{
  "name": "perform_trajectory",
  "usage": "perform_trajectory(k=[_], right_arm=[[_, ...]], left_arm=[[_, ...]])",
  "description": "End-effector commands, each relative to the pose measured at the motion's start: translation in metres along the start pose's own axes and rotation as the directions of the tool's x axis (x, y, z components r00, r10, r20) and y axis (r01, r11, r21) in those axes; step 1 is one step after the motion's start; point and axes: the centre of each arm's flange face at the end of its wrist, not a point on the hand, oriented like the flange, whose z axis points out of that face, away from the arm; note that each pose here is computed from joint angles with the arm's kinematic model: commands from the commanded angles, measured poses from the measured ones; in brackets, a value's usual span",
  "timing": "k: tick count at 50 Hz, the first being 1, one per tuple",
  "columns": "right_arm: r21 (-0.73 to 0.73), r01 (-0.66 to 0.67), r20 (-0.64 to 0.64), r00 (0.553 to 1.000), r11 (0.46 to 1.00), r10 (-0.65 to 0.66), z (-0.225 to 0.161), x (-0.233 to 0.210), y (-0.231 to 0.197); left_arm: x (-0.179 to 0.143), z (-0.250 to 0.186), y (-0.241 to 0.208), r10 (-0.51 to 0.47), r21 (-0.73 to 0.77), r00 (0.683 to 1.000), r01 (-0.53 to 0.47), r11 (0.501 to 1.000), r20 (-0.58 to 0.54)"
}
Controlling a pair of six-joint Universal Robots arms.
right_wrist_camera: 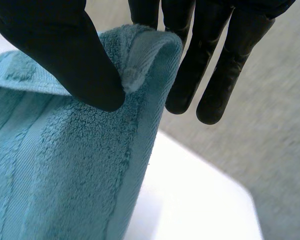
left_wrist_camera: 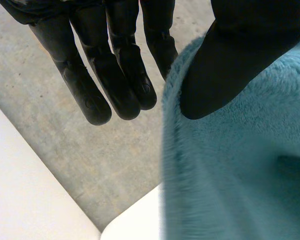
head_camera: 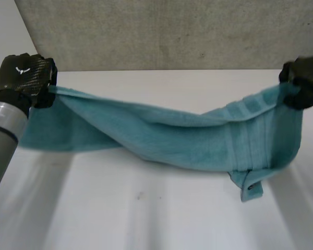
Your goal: Fold the laundry
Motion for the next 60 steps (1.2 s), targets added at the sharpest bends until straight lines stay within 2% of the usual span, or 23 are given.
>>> perform_trajectory(k=[1, 4, 7, 10, 11, 14, 17, 18, 19, 20, 22, 23, 25, 28, 30, 34, 35, 38, 43, 51, 53, 57, 60], right_arm=[[-0.293, 0.223, 0.16, 0.97, 0.93, -0.183, 0.017, -0.021, 0.07], [-0.394, 0.329, 0.197, 0.942, 0.858, -0.271, 0.031, -0.029, 0.094], [-0.395, 0.353, 0.194, 0.934, 0.848, -0.299, 0.044, -0.036, 0.096], [-0.382, 0.364, 0.177, 0.931, 0.849, -0.319, 0.055, -0.037, 0.093], [-0.352, 0.372, 0.151, 0.928, 0.859, -0.34, 0.067, -0.037, 0.086], [-0.194, 0.369, 0.004, 0.927, 0.909, -0.375, 0.103, -0.025, 0.046], [-0.097, 0.355, -0.087, 0.928, 0.93, -0.363, 0.115, -0.016, 0.02], [0.018, 0.337, -0.186, 0.926, 0.941, -0.328, 0.122, -0.006, -0.013], [0.145, 0.317, -0.273, 0.923, 0.937, -0.27, 0.124, 0.003, -0.047], [0.146, 0.316, -0.274, 0.923, 0.937, -0.269, 0.124, 0.003, -0.047], [0.376, 0.286, -0.391, 0.911, 0.881, -0.129, 0.12, 0.021, -0.103], [0.377, 0.286, -0.391, 0.911, 0.881, -0.129, 0.12, 0.021, -0.103], [0.533, 0.271, -0.426, 0.905, 0.801, -0.023, 0.1, 0.027, -0.144], [0.599, 0.277, -0.436, 0.9, 0.752, 0.016, 0.078, 0.029, -0.165], [0.611, 0.277, -0.433, 0.901, 0.742, 0.021, 0.064, 0.029, -0.167], [0.525, 0.24, -0.377, 0.926, 0.816, -0.03, 0.064, 0.014, -0.126], [0.525, 0.24, -0.377, 0.926, 0.817, -0.03, 0.064, 0.014, -0.126], [0.432, 0.21, -0.306, 0.949, 0.877, -0.076, 0.07, 0.0, -0.083], [0.271, 0.164, -0.192, 0.975, 0.948, -0.114, 0.067, -0.021, -0.016], [0.085, 0.123, -0.115, 0.987, 0.989, -0.113, 0.059, -0.039, 0.048], [-0.014, 0.106, -0.078, 0.991, 0.994, -0.106, 0.06, -0.047, 0.081], [-0.087, 0.098, -0.052, 0.993, 0.991, -0.103, 0.056, -0.052, 0.103], [-0.118, 0.085, -0.064, 0.994, 0.989, -0.093, 0.052, -0.045, 0.111]], left_arm=[[0.008, -0.02, 0.028, 0.155, -0.166, 0.983, -0.17, 0.971, -0.102], [0.021, -0.014, 0.069, 0.19, -0.294, 0.962, -0.243, 0.925, -0.197], [0.027, 0.009, 0.095, 0.25, -0.316, 0.936, -0.321, 0.893, -0.247], [0.027, 0.016, 0.098, 0.261, -0.31, 0.932, -0.333, 0.89, -0.251], [0.024, 0.052, 0.098, 0.303, -0.266, 0.929, -0.353, 0.897, -0.212], [0.017, 0.084, 0.083, 0.329, -0.198, 0.934, -0.352, 0.915, -0.14], [0.0, 0.122, 0.031, 0.34, -0.023, 0.94, -0.34, 0.94, 0.016], [0.0, 0.122, 0.031, 0.34, -0.023, 0.94, -0.34, 0.94, 0.017], [-0.019, 0.142, -0.017, 0.289, 0.147, 0.944, -0.313, 0.938, 0.16], [-0.026, 0.145, -0.035, 0.254, 0.213, 0.944, -0.298, 0.93, 0.21], [-0.04, 0.145, -0.069, 0.174, 0.335, 0.943, -0.268, 0.903, 0.284], [-0.046, 0.143, -0.087, 0.131, 0.395, 0.941, -0.254, 0.883, 0.313], [-0.062, 0.131, -0.126, 0.028, 0.524, 0.931, -0.23, 0.82, 0.365], [-0.068, 0.118, -0.146, -0.021, 0.586, 0.927, -0.219, 0.78, 0.374], [-0.068, 0.11, -0.137, -0.013, 0.557, 0.932, -0.206, 0.804, 0.363], [-0.062, 0.099, -0.115, 0.005, 0.493, 0.94, -0.183, 0.851, 0.34], [-0.059, 0.097, -0.106, 0.012, 0.47, 0.943, -0.177, 0.865, 0.332], [-0.038, 0.082, -0.054, 0.048, 0.329, 0.962, -0.138, 0.934, 0.268], [-0.017, 0.054, 0.001, 0.075, 0.165, 0.979, -0.107, 0.98, 0.191], [0.01, 0.019, 0.069, 0.09, -0.066, 0.993, -0.084, 0.994, 0.079], [0.019, 0.008, 0.091, 0.083, -0.165, 0.996, -0.076, 0.983, 0.037], [0.029, -0.011, 0.113, 0.062, -0.303, 0.998, -0.068, 0.951, -0.029], [0.031, -0.015, 0.117, 0.057, -0.328, 0.998, -0.067, 0.942, -0.042]])
